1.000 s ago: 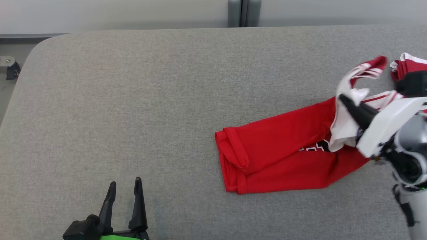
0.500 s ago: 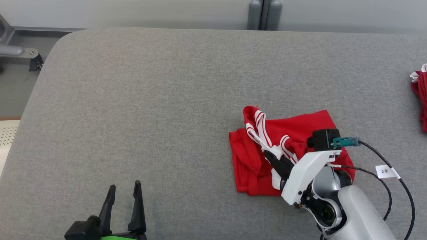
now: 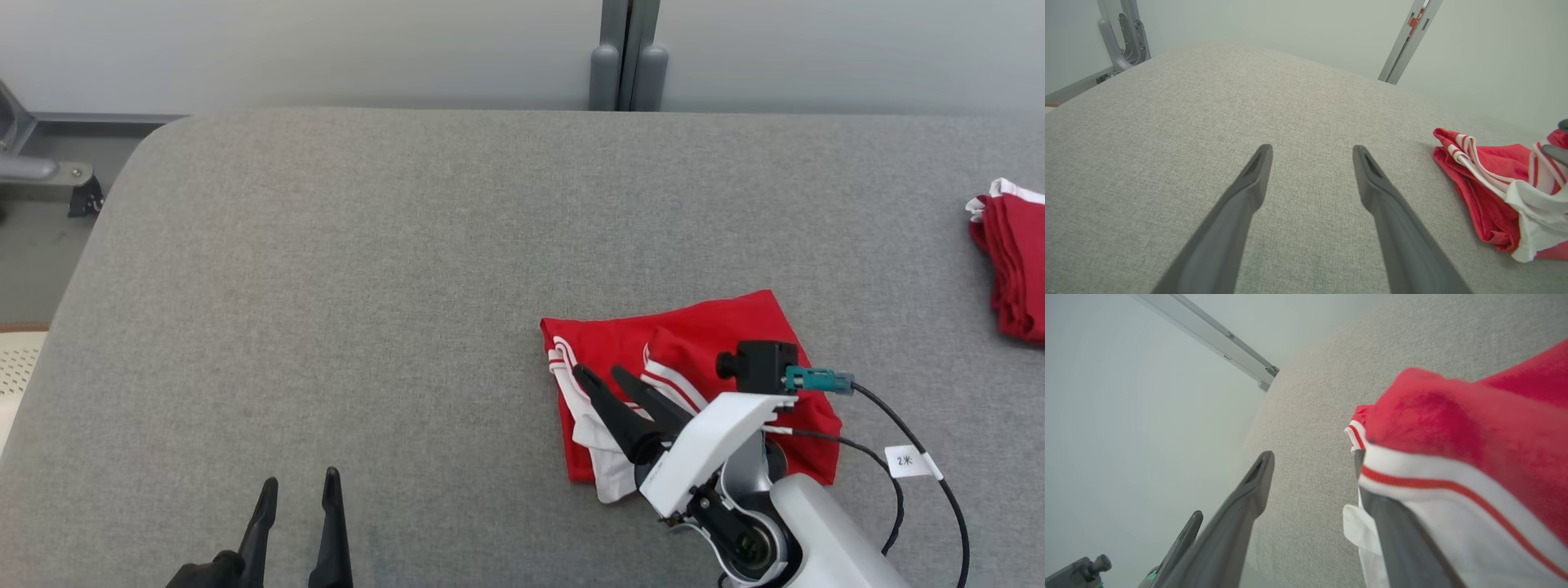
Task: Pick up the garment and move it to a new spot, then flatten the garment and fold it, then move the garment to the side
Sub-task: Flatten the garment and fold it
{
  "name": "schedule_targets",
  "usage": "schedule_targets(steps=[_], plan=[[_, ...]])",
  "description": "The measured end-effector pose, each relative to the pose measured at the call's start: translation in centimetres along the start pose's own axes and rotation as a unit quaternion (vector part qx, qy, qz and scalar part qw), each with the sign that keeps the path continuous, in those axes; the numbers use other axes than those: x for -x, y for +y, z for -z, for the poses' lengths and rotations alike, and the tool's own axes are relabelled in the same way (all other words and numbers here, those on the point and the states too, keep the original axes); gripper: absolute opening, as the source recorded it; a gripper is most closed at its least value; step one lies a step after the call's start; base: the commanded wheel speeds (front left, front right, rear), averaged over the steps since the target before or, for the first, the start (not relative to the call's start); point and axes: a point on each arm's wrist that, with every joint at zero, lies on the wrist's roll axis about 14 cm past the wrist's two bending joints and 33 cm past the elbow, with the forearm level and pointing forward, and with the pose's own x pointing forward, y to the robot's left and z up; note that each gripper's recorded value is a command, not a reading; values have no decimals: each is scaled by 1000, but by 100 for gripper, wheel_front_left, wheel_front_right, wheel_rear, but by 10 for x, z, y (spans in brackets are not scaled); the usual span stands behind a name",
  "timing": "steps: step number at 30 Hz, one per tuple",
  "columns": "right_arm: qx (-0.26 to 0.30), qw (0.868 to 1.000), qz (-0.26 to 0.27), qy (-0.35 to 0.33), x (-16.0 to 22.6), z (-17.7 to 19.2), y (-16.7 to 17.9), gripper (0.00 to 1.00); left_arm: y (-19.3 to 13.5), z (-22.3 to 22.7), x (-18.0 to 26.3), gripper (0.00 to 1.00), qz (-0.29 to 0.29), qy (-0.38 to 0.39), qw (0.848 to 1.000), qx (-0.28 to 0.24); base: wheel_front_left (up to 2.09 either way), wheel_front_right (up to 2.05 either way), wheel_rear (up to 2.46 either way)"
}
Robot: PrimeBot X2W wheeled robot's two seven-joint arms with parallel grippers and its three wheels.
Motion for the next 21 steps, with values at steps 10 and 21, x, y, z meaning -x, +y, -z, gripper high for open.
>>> schedule_targets(steps=[10, 21], plan=[[40, 990, -7, -138, 48, -50, 13, 100, -1, -4, 17, 100, 3, -11, 1000, -1, 0, 0, 0], [195, 931, 178, -251, 156, -98, -88, 100, -9, -8, 25, 100, 16, -22, 1000, 0, 0, 0, 0]])
